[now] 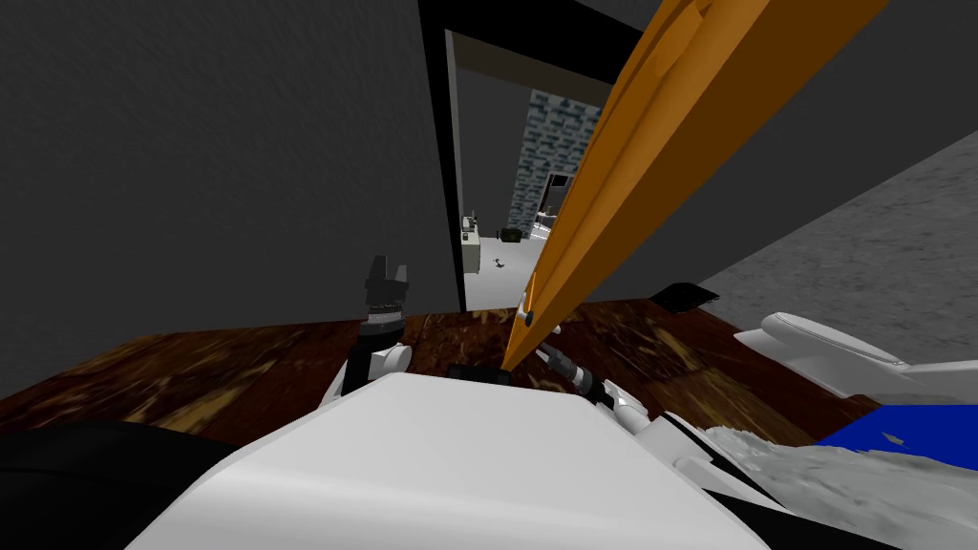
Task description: Pull the door open
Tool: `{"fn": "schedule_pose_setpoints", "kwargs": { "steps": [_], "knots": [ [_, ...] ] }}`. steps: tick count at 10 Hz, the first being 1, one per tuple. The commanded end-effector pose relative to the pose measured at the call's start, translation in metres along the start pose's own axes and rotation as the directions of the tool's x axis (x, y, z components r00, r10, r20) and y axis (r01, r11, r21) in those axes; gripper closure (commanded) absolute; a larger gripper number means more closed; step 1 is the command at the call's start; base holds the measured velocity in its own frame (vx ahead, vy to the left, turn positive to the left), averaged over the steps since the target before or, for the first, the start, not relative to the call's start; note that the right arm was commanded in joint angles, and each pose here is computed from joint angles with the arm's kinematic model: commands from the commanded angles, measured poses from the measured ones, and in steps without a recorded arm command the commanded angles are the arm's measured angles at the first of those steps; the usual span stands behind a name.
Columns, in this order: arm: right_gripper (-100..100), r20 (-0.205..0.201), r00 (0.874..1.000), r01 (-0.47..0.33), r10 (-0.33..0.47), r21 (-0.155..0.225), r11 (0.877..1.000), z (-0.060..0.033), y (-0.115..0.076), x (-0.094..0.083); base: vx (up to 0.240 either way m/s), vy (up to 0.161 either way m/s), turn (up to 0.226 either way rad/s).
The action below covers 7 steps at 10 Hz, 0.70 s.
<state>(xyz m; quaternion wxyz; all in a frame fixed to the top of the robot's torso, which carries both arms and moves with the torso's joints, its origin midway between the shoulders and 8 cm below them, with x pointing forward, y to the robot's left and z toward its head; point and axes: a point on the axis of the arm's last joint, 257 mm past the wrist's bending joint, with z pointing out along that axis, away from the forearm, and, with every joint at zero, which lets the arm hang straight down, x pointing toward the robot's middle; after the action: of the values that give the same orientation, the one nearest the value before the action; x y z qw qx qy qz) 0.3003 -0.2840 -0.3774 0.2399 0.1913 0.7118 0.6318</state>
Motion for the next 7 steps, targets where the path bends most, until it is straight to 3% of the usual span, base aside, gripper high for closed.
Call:
{"fn": "schedule_pose_setpoints", "kwargs": {
  "steps": [1,7],
  "knots": [
    [-100,-0.001,1.000,0.000,0.000,0.000,1.000,-0.0002,0.0001,0.0002,-0.013,-0.050,-0.027],
    [-100,-0.001,1.000,0.000,0.000,0.000,1.000,-0.0002,0.0001,0.0002,0.003,0.009,0.000]
  ]
}}
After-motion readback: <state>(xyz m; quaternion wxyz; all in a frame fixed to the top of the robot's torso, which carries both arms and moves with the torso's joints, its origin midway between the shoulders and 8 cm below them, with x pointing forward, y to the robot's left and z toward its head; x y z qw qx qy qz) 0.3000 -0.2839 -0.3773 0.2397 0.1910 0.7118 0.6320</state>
